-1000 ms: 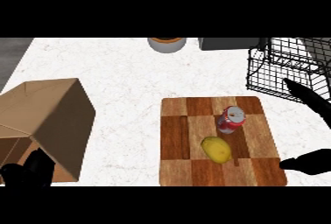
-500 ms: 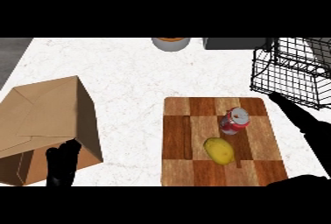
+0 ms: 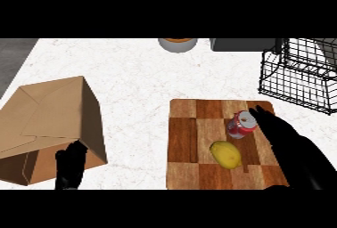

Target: Pick the lemon from the cutting board and place it in the tiered basket

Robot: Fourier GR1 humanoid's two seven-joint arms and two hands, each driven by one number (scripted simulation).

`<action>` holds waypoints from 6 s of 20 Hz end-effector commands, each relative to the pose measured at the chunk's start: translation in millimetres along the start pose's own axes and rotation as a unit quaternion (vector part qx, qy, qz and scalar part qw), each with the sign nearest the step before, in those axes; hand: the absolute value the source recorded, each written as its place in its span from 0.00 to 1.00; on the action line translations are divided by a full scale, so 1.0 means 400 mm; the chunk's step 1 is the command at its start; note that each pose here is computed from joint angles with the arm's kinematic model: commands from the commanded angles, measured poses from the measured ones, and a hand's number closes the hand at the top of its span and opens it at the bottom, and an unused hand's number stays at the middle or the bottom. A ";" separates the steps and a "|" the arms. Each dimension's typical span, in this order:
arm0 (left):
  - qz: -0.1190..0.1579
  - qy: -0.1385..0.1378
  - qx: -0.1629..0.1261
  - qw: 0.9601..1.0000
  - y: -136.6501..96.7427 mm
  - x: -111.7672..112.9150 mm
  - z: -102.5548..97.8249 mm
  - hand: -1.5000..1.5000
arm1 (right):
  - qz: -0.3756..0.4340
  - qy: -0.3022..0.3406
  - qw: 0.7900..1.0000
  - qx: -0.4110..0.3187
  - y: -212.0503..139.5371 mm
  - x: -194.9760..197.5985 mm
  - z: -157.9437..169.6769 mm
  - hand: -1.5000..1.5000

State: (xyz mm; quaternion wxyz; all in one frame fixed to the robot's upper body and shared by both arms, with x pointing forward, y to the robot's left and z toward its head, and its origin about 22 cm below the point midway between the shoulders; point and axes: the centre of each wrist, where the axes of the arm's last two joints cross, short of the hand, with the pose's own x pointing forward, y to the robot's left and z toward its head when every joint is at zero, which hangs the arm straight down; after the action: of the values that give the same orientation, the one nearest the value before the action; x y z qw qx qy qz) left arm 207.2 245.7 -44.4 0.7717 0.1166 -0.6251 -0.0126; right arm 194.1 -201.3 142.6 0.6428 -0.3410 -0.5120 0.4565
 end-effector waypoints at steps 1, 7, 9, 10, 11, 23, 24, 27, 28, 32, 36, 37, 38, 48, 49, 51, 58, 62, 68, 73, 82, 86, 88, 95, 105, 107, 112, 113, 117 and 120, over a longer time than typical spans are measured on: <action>0.001 0.023 0.002 1.000 -0.022 -0.024 -0.019 0.50 | 0.051 0.032 0.998 0.023 0.072 0.015 -0.036 0.00; -0.001 0.025 -0.003 1.000 -0.056 -0.052 -0.003 0.50 | 0.032 0.030 0.998 0.039 0.076 0.091 -0.048 0.00; 0.000 0.025 -0.004 1.000 -0.004 -0.046 0.002 0.50 | 0.034 0.023 0.997 0.059 0.115 0.037 -0.041 0.00; -0.002 0.024 -0.002 1.000 -0.019 -0.063 -0.006 0.50 | 0.035 0.028 0.998 0.052 0.118 0.073 -0.078 0.00; -0.001 0.026 0.001 1.000 -0.005 -0.054 -0.023 0.50 | 0.050 0.031 0.997 0.057 0.093 0.092 -0.041 0.00; -0.002 0.031 -0.006 1.000 0.012 -0.002 -0.036 0.50 | 0.098 0.089 0.985 0.111 0.149 0.112 -0.123 0.00; 0.001 0.031 -0.002 1.000 0.011 -0.048 0.007 0.50 | 0.096 0.085 0.984 0.121 0.128 0.072 -0.125 0.00; 0.007 0.031 0.001 0.999 0.003 -0.040 -0.017 0.50 | 0.097 0.084 0.984 0.123 0.143 0.134 -0.111 0.00; -0.003 0.025 0.001 1.000 -0.007 -0.017 -0.004 0.50 | 0.102 0.095 0.982 0.128 0.129 0.104 -0.121 0.00; 0.003 0.029 -0.001 1.000 0.041 -0.002 -0.040 0.50 | 0.107 0.101 0.980 0.134 0.160 0.099 -0.138 0.00; -0.001 0.018 -0.002 1.000 -0.001 0.001 -0.024 0.50 | 0.098 0.117 0.976 0.153 0.162 0.076 -0.169 0.00; -0.001 0.031 -0.003 1.000 -0.017 0.001 -0.008 0.50 | 0.088 0.117 0.976 0.160 0.165 0.037 -0.190 0.00; -0.003 0.024 0.001 1.000 -0.020 -0.035 -0.033 0.50 | 0.093 0.110 0.977 0.155 0.189 0.104 -0.163 0.00; -0.003 0.029 -0.004 1.000 0.007 -0.010 -0.031 0.50 | 0.095 0.113 0.974 0.172 0.207 0.001 -0.170 1.00; -0.006 0.025 0.007 1.000 -0.005 0.016 -0.027 0.50 | 0.079 0.111 0.977 0.161 0.248 0.019 -0.157 1.00; 0.005 0.036 -0.004 0.999 -0.029 -0.015 -0.021 0.50 | 0.092 0.105 0.975 0.173 0.243 0.046 -0.163 1.00; 0.007 0.032 -0.009 0.999 -0.026 -0.013 -0.005 0.50 | 0.146 0.038 0.980 0.132 0.268 0.014 -0.225 1.00; 0.006 0.025 0.009 1.000 -0.001 -0.016 0.012 0.50 | 0.146 0.064 0.982 0.105 0.139 -0.284 -0.174 1.00; 0.010 0.030 0.021 0.999 0.038 -0.037 0.000 0.50 | 0.112 0.110 0.987 0.040 -0.074 -0.585 -0.137 1.00; 0.005 0.031 0.005 1.000 -0.022 -0.008 0.006 0.50 | 0.011 0.093 0.995 -0.042 -0.239 -0.722 -0.089 1.00; -0.001 0.031 0.007 0.999 0.019 -0.013 0.000 0.50 | -0.149 0.016 0.965 -0.214 -0.529 -0.756 0.047 1.00; -0.002 0.032 0.010 0.999 0.024 -0.019 0.017 0.50 | -0.093 0.001 0.963 -0.254 -0.595 -0.752 0.121 1.00; 0.003 0.033 0.010 0.999 0.046 -0.022 -0.022 0.50 | -0.091 -0.006 0.962 -0.258 -0.611 -0.738 0.130 1.00; 0.003 0.026 -0.004 1.000 -0.006 -0.042 -0.045 0.50 | -0.111 0.013 0.954 -0.279 -0.732 -0.677 0.117 1.00; -0.007 0.019 -0.015 1.000 -0.036 0.015 -0.061 0.50 | -0.112 0.043 0.955 -0.270 -0.738 -0.580 -0.044 1.00; -0.011 0.018 -0.019 1.000 -0.044 -0.029 -0.043 0.50 | -0.119 0.044 0.955 -0.268 -0.775 -0.539 -0.061 1.00; 0.000 0.019 -0.020 1.000 -0.013 0.011 -0.021 0.50 | -0.110 0.017 0.966 -0.233 -0.715 -0.549 -0.158 1.00; -0.004 0.023 -0.014 1.000 -0.073 -0.029 -0.003 0.50 | -0.100 0.016 0.965 -0.242 -0.668 -0.531 -0.199 1.00; -0.004 0.015 -0.006 1.000 -0.019 0.009 -0.047 0.50 | -0.089 0.017 0.973 -0.213 -0.645 -0.511 -0.255 1.00; -0.007 0.018 -0.009 1.000 -0.007 0.000 -0.029 0.50 | -0.085 0.032 0.972 -0.216 -0.601 -0.510 -0.317 1.00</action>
State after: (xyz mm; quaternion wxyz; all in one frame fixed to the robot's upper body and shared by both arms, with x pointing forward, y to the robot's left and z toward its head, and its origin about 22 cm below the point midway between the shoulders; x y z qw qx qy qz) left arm 225.0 240.1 -40.8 0.7687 0.1089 -0.6298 -0.0242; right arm 342.2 -484.8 275.2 0.6035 -0.4380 -0.6148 0.2568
